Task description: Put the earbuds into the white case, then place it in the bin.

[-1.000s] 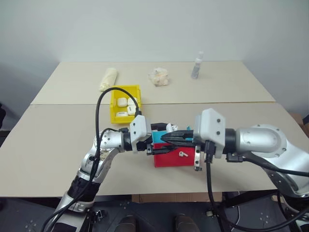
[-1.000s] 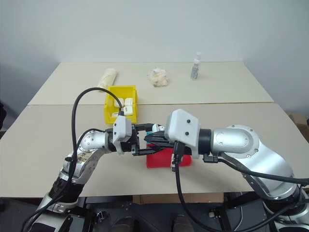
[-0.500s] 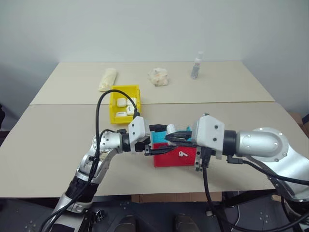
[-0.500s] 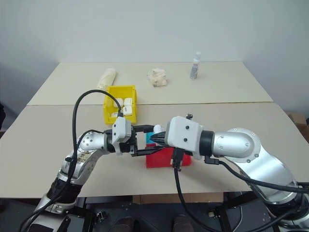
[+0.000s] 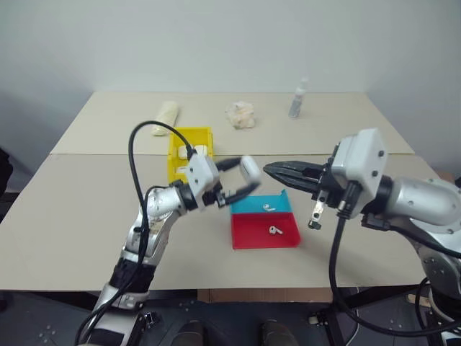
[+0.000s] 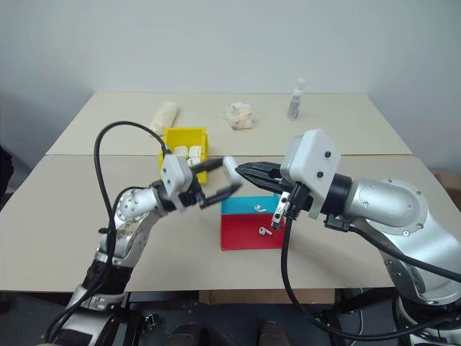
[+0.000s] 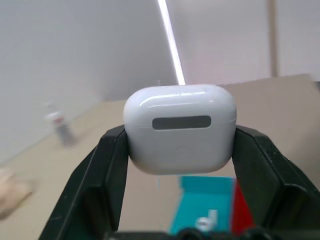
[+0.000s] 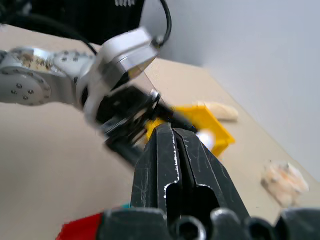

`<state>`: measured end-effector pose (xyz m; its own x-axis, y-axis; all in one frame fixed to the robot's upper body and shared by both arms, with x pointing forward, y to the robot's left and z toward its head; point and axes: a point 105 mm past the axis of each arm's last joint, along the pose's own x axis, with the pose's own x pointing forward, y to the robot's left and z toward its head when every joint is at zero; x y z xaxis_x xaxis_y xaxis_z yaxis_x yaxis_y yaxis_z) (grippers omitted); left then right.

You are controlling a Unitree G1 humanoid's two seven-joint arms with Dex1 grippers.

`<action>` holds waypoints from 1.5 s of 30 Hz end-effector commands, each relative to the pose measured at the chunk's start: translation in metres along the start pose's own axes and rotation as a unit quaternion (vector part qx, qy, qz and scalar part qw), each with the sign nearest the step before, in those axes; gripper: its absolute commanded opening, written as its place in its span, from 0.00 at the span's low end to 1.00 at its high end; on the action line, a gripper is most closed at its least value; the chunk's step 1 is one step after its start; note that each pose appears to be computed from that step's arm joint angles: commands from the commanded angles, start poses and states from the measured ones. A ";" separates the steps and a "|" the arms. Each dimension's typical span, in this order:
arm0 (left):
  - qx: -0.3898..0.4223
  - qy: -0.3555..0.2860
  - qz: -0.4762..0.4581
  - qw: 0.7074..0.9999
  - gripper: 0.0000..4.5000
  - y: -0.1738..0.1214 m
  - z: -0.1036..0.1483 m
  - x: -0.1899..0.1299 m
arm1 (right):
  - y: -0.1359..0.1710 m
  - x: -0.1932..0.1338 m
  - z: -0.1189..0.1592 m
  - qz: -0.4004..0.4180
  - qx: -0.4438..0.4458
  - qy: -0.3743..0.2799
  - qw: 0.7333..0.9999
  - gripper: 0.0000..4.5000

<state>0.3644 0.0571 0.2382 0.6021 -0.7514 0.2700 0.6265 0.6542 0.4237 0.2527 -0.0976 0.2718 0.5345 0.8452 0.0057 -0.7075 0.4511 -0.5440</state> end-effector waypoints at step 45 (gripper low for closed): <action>-0.024 0.132 -0.197 0.971 0.99 0.013 0.022 -0.138 | -0.038 -0.151 -0.047 0.073 -0.047 0.224 0.971 0.04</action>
<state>0.2835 0.1684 0.2125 0.4153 -0.8956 -0.1594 0.8685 0.3383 0.3622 0.2239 -0.2552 0.2400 0.5830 0.6821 -0.4415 -0.7808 0.3201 -0.5365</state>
